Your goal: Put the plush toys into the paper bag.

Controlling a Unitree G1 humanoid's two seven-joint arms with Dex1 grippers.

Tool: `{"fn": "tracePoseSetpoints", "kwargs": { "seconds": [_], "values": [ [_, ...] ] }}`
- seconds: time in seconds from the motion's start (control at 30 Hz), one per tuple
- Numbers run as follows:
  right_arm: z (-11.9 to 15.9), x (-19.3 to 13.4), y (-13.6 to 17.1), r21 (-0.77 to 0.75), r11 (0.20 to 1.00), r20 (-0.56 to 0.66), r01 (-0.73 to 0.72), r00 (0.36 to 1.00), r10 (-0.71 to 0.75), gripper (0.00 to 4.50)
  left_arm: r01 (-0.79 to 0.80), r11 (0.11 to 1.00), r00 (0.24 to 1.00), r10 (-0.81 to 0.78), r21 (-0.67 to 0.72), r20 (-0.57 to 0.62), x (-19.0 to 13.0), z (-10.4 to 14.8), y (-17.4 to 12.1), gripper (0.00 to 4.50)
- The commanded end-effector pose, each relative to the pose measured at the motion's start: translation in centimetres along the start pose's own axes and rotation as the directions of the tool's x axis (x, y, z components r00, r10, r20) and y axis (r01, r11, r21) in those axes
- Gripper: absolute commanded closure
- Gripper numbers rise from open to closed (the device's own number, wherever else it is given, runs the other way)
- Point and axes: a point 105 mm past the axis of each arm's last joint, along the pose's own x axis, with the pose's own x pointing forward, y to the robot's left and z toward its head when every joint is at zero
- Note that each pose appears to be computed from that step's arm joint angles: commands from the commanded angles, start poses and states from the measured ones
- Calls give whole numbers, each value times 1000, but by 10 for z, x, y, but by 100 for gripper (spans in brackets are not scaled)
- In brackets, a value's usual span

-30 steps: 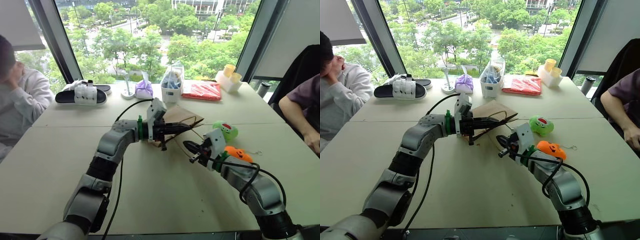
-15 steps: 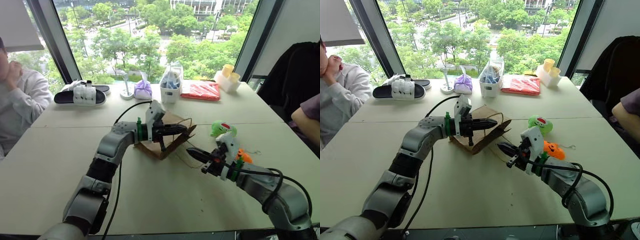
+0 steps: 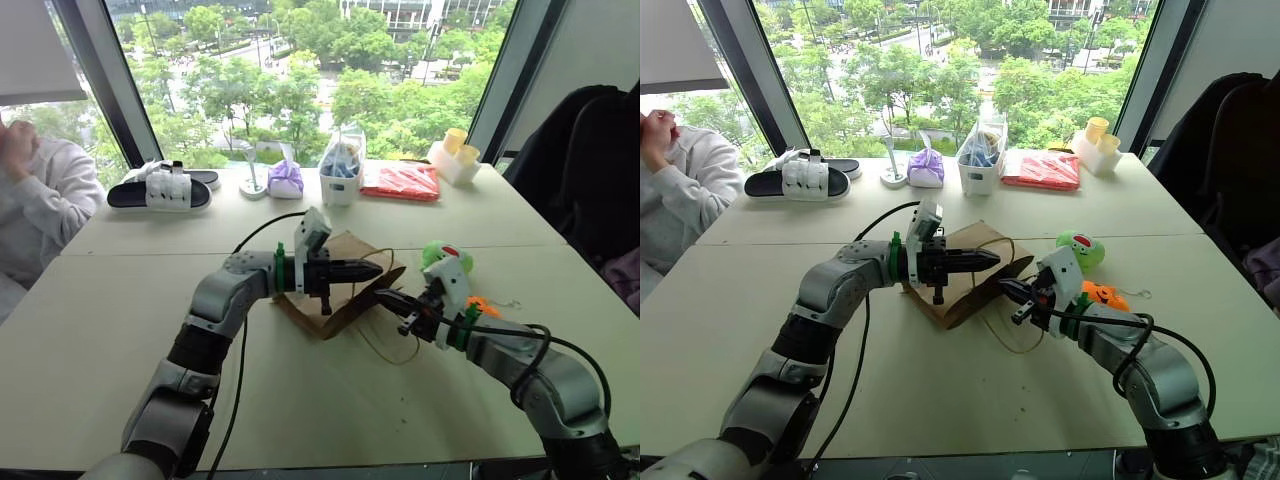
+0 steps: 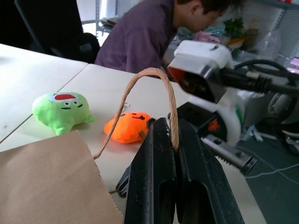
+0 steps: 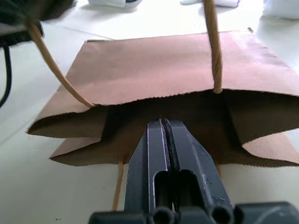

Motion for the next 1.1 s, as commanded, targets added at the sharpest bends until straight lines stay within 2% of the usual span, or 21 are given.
{"fn": "tracePoseSetpoints", "kwargs": {
  "seconds": [0.03,0.37,0.53,0.63,0.83,1.1],
  "values": [
    [-1,16,3,-63,997,-10,-44,999,44,450,28,999,998,-29,26,52,1,17,-9,448],
    [-5,55,2,-118,990,-32,-74,997,71,450,56,998,995,-55,-11,84,-2,23,-17,448],
    [-30,66,10,-146,984,-123,-103,989,86,450,-21,999,995,17,39,99,-8,33,-2,448],
    [-42,73,15,-126,988,-141,-87,988,69,450,-49,991,996,40,121,83,-12,44,7,448],
    [-46,83,15,-111,993,-113,-28,994,15,450,-5,985,998,-6,171,63,-9,48,0,448],
    [-54,86,20,-118,993,-121,-13,993,-1,450,66,980,987,-92,186,134,2,72,-26,448]
  ]
}}
